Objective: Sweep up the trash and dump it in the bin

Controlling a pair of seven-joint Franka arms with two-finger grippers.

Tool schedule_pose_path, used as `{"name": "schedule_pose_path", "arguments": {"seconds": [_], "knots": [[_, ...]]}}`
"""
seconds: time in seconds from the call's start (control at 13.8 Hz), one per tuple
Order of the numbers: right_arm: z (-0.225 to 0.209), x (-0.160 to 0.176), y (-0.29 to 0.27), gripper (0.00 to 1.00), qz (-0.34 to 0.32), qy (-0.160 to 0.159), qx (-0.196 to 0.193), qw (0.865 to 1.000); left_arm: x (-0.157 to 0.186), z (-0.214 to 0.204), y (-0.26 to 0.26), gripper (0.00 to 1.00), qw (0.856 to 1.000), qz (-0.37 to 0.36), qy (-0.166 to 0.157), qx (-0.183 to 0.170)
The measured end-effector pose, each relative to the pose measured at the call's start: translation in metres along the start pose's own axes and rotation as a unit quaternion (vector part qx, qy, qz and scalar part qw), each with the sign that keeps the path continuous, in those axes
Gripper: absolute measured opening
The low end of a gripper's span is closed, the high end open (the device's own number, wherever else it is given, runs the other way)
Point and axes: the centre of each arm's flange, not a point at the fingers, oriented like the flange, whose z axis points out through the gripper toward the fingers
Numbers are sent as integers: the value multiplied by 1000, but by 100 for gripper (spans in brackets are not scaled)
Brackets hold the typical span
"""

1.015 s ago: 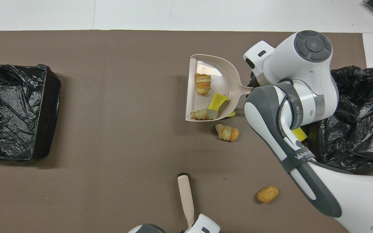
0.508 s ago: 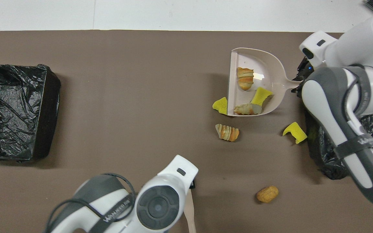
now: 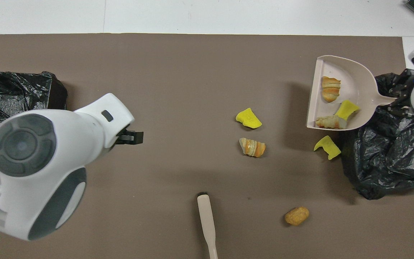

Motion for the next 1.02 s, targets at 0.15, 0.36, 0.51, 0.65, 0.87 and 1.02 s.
{"name": "schedule_pose_path", "arguments": {"seconds": [0.15, 0.36, 0.51, 0.65, 0.87, 1.02], "knots": [[-12, -36, -2, 31, 2, -23, -9, 1000, 18, -12, -39, 100, 1000, 19, 12, 11], [-47, -66, -16, 31, -5, -71, -21, 997, 37, -49, -92, 100, 999, 40, 16, 25], [-76, -79, -30, 31, -12, -124, -27, 992, 40, -83, -131, 100, 998, 58, 18, 34], [-90, -93, -40, 31, -20, -173, -27, 984, 38, -104, -154, 100, 998, 54, 11, 34], [-87, -109, -46, 31, -34, -247, -17, 968, 40, -109, -159, 100, 999, 38, -7, -3], [-84, -110, -45, 31, -52, -291, -22, 955, 51, -109, -165, 100, 999, 26, -14, -25]]}}
